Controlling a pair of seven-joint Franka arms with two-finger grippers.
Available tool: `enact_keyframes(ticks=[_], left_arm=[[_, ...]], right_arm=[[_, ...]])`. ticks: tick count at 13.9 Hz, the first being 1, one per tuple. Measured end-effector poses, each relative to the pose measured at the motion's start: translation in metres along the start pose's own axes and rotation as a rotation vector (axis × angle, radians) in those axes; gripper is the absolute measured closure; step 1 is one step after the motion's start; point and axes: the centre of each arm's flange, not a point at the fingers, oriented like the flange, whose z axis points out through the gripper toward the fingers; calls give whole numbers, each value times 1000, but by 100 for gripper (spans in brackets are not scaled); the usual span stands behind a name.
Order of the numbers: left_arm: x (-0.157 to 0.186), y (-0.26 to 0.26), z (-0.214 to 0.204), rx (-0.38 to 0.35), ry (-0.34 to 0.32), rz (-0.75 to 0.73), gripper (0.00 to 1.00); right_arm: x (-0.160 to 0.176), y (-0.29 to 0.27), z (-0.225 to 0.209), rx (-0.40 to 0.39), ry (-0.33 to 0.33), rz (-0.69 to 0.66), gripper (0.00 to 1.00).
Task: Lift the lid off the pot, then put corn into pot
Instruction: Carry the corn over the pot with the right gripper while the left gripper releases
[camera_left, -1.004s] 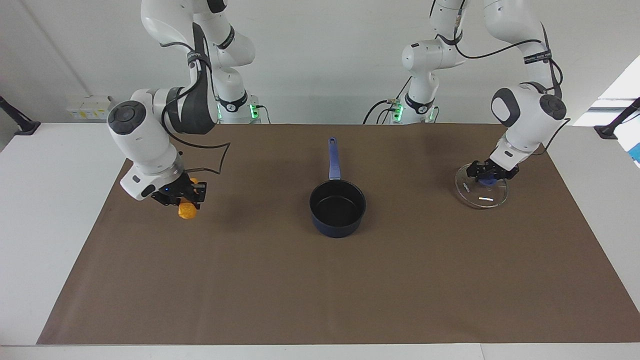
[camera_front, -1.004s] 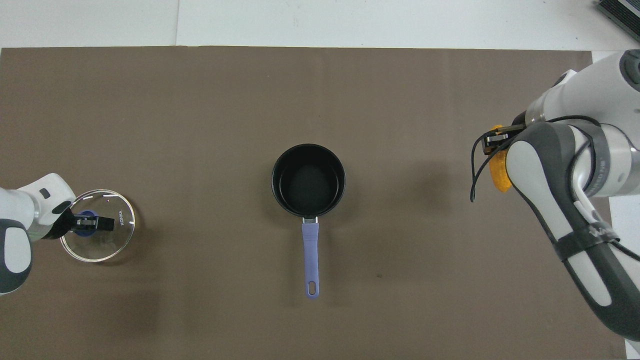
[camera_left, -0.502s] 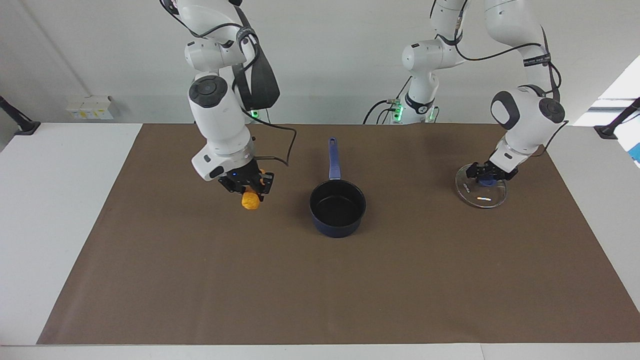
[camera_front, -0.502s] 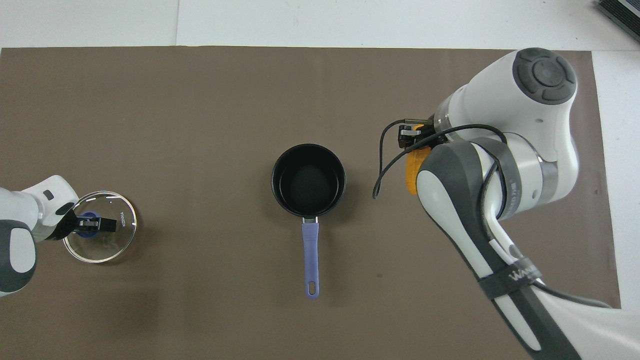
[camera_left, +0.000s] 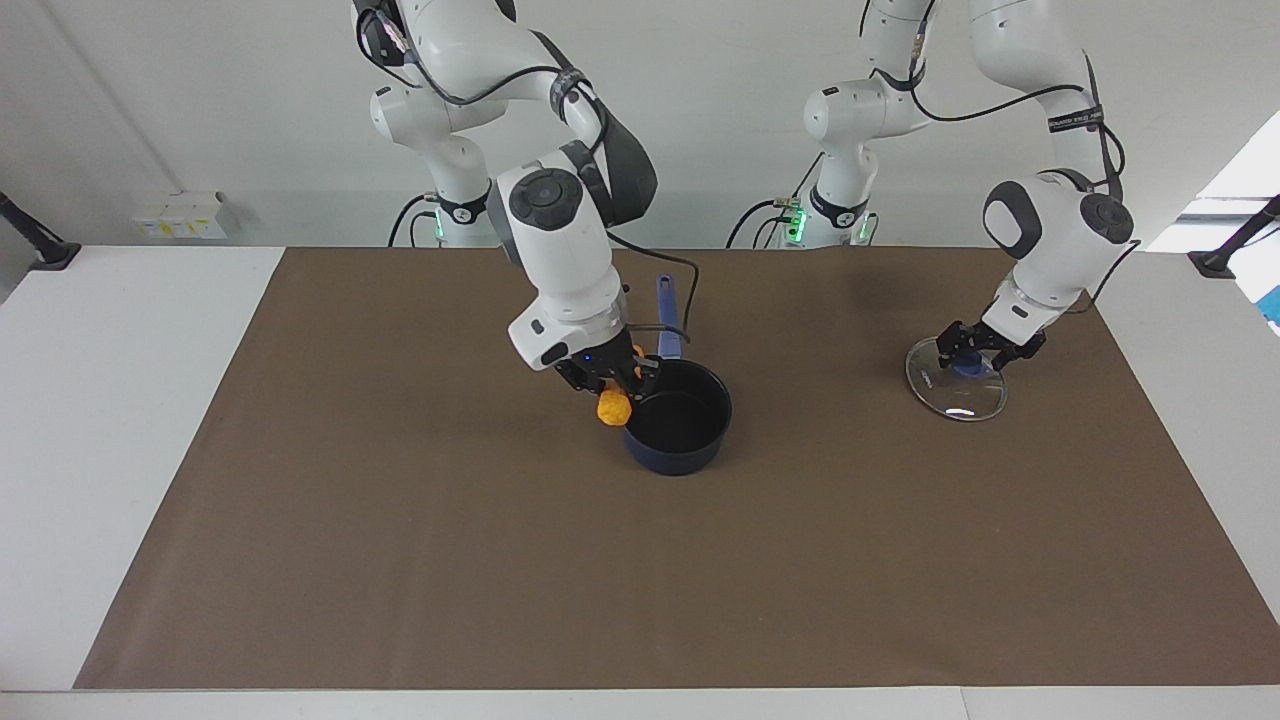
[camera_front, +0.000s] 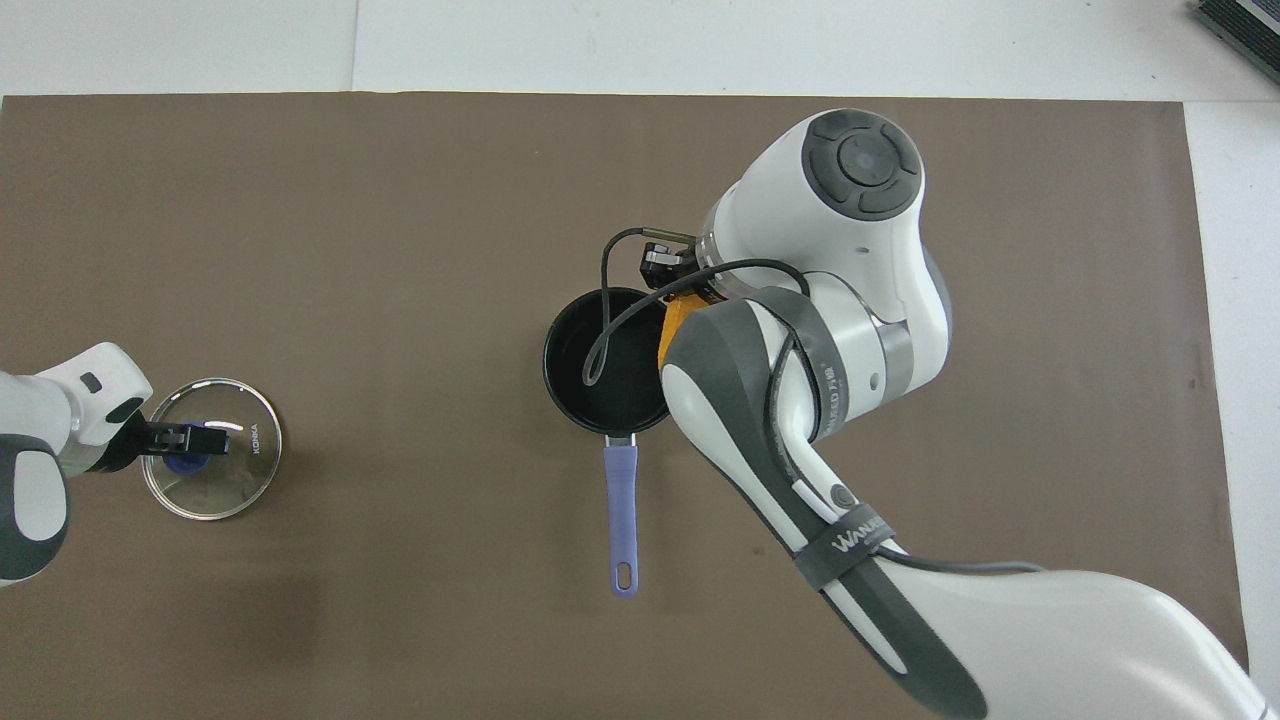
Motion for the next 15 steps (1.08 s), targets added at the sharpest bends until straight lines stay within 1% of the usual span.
enact_keyframes(ticks=[2,5,7,10,13,15], left_arm=[[13,-2,-7,4,21,0,0],[35,6,-16,8,47,-2,0],[49,28,-26,8,62,-23,0],[66,57,-53,-1,51,-62,0],[79,69,-99,-10,26,-88,0],[85,70,-124,-11,21,-94,0]], right_arm=[[-5,-19,32,14,-12,-14,62],[-26,-44,77,0,-43,-43,62],[-33,-50,82,-2,-47,-51,62],[-30,-46,84,-9,-49,-46,62],[-30,-42,91,-18,-59,-60,62],[-32,-42,94,-23,-64,-63,62]])
